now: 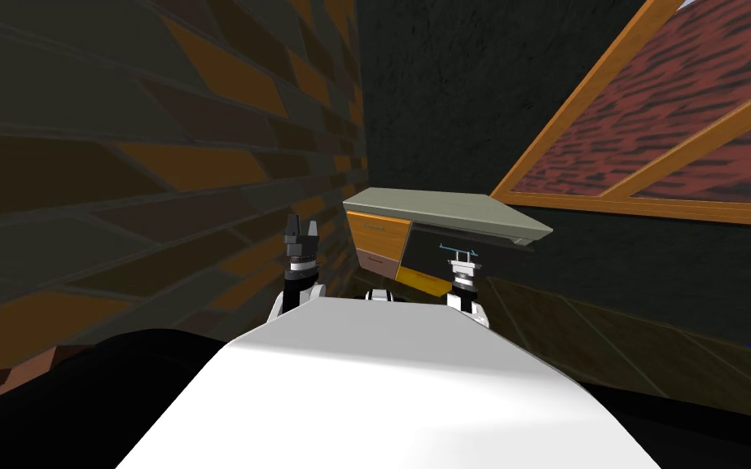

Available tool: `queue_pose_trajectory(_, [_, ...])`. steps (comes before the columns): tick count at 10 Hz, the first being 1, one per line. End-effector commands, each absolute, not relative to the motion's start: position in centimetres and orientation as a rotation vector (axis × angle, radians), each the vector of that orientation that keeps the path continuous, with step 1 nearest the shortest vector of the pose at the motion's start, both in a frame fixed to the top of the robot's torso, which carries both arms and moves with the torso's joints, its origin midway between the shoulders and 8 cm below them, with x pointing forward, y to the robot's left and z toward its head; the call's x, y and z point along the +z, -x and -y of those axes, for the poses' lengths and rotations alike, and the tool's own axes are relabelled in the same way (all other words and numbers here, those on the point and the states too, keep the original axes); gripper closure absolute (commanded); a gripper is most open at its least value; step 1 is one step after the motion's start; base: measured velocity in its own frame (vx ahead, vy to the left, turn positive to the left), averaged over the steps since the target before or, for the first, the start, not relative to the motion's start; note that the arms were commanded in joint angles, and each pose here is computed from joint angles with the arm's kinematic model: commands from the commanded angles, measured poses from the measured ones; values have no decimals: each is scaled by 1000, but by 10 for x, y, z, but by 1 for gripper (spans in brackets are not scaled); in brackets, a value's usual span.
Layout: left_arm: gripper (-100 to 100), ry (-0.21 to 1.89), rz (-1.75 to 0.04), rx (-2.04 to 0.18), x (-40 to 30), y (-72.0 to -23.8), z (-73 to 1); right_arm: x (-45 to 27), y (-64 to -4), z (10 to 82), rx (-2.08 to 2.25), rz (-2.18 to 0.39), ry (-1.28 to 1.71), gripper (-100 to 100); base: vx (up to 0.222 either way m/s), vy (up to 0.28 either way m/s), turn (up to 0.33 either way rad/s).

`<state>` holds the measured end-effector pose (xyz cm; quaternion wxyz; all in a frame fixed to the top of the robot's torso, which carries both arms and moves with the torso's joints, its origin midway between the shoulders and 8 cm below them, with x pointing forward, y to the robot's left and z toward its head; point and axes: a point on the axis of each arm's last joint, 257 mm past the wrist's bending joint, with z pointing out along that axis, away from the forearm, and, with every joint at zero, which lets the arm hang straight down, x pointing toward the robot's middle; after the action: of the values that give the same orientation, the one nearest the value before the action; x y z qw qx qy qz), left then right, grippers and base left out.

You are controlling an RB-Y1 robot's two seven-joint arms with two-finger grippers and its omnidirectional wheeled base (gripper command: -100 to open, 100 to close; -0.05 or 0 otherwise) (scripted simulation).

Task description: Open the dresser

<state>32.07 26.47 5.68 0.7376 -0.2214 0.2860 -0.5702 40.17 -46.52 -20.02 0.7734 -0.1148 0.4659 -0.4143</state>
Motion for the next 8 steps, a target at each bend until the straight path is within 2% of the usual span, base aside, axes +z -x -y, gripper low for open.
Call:
queue_pose_trajectory(1, [0, 486, -628, -1252, 57, -321, -265, -200, -399, 465, -921, -1037, 218, 100, -119, -31, 220])
queue_pose_trajectory(5, [0, 486, -628, -1252, 57, -321, -265, -204, -390, 469, -975, -1084, 195, 100, -100, -23, 130])
queue_pose_trajectory(8, [0, 486, -628, -1252, 57, -321, -265, -201, -390, 471, -973, -1071, 204, 100, -101, 39, -11])
